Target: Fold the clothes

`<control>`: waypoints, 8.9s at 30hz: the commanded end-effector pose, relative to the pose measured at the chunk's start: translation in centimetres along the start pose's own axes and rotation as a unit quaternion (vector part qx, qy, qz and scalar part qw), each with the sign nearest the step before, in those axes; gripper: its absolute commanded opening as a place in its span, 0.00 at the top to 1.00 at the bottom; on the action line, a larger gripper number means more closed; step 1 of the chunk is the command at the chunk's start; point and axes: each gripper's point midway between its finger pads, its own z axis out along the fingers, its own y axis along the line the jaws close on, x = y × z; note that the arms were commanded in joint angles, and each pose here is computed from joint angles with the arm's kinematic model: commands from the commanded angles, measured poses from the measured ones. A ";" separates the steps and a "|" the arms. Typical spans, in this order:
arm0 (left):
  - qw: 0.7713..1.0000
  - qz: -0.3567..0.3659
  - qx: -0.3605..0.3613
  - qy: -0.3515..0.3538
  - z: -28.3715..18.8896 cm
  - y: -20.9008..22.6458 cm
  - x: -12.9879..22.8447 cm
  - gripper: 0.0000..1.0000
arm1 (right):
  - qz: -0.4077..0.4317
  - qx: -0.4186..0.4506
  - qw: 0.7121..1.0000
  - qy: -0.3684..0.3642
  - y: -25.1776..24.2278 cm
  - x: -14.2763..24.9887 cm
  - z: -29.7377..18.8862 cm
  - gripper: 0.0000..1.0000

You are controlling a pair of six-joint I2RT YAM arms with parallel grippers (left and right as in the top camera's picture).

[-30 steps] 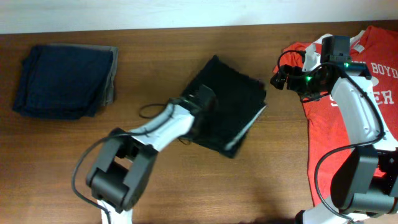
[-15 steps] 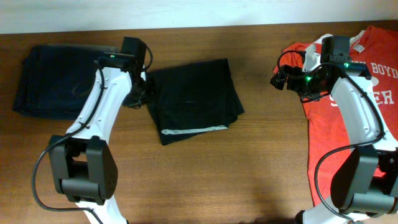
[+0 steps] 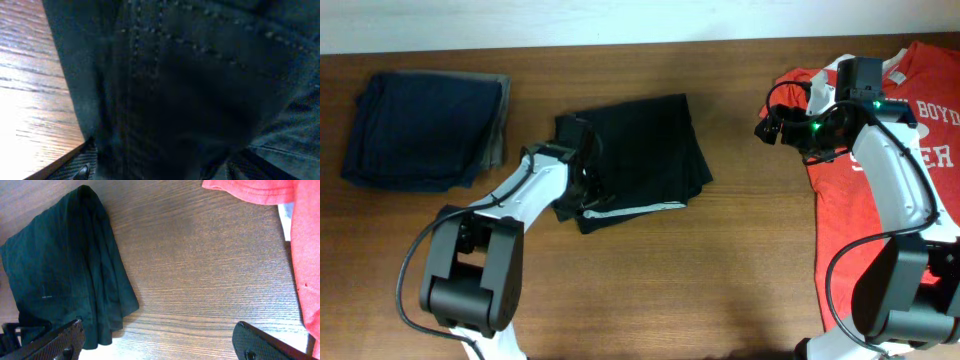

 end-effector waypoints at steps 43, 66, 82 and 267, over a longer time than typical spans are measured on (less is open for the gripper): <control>0.895 0.068 -0.206 -0.389 -27.1 11.1 -23.2 0.99 | 0.000 0.005 1.000 -0.004 -0.3 -0.2 -0.1 0.02; 0.908 -0.165 -0.216 -0.319 -23.3 30.2 -24.1 0.99 | 0.000 0.005 1.000 -0.004 -0.3 -0.2 -0.1 0.02; 0.901 -0.128 -0.122 -0.397 -27.4 29.6 -27.2 0.55 | 0.000 0.005 1.000 -0.004 -0.3 -0.2 -0.1 0.02; 0.956 0.133 0.058 -0.254 -26.0 0.2 -14.6 0.01 | -0.221 0.072 0.832 -0.503 -1.8 15.1 -8.7 0.02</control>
